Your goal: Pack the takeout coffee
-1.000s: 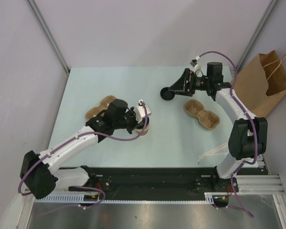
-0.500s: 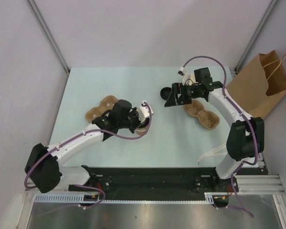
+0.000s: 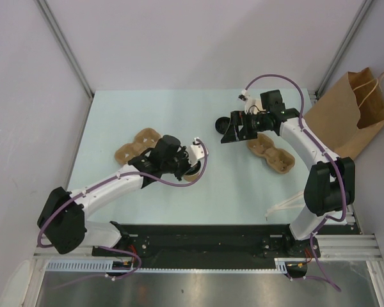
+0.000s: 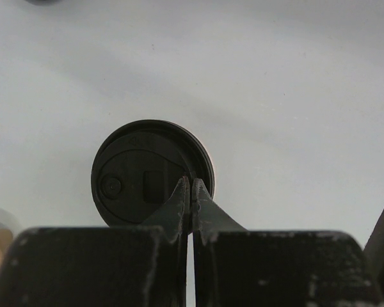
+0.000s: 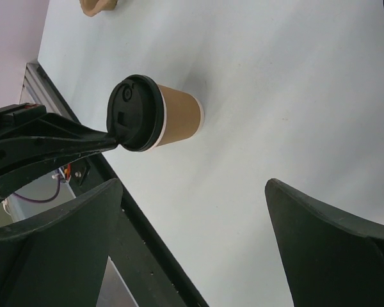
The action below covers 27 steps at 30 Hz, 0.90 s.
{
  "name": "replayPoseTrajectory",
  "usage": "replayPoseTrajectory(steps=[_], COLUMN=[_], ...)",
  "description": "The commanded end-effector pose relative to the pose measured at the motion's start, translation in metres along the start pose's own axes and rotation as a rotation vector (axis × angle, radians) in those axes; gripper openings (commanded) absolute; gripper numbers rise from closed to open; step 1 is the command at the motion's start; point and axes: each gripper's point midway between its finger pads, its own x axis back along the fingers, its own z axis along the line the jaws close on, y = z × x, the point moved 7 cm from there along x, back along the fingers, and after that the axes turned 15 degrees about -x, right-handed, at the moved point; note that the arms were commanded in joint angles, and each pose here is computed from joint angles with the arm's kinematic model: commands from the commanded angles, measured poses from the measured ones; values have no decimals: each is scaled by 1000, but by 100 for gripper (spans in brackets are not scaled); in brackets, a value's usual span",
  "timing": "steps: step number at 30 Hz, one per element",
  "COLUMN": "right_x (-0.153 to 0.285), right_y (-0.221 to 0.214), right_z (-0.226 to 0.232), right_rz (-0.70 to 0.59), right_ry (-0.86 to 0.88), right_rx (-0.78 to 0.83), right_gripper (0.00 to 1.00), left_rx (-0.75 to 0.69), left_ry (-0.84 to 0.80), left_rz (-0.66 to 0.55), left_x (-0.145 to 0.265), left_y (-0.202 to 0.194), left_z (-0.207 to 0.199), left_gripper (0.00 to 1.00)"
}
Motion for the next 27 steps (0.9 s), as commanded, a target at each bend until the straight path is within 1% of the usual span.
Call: replayPoseTrajectory(steps=[1,11,12,13,16,18,19,21,24,25,27], right_x=[8,6,7,7,7,7,7,8,9,9,10], right_y=[12,13,13,13,13,13,13,13,12,13,12], right_z=[12,11,12,12,12,13,12,14,16,16,16], right_rz=[-41,-36,-38,-37,-37,-37,-36,-36,-34,-37,-37], right_ry=[17,25,27,28,30,32,32,34,38,37,36], right_rx=[66,60,60,61,61,63,59,65,69,75,80], right_gripper=[100,100,100,100,100,100,100,100,100,100,100], left_rx=[-15,-6,-2,-1,12,20,24,21,19,20,17], left_ry=[-12,-40,-46,-48,-53,-54,-50,-40,-36,-40,-29], left_rz=[-15,17,20,23,23,14,8,-14,-25,-23,-40], left_x=[-5,-9,-9,-9,-8,-4,-3,2,9,11,18], left_y=[2,-4,-4,-4,0,7,9,18,27,29,38], left_z=[-1,-6,-7,-7,-5,-3,-2,3,7,7,11], left_gripper=[0,0,2,8,18,21,26,30,41,47,53])
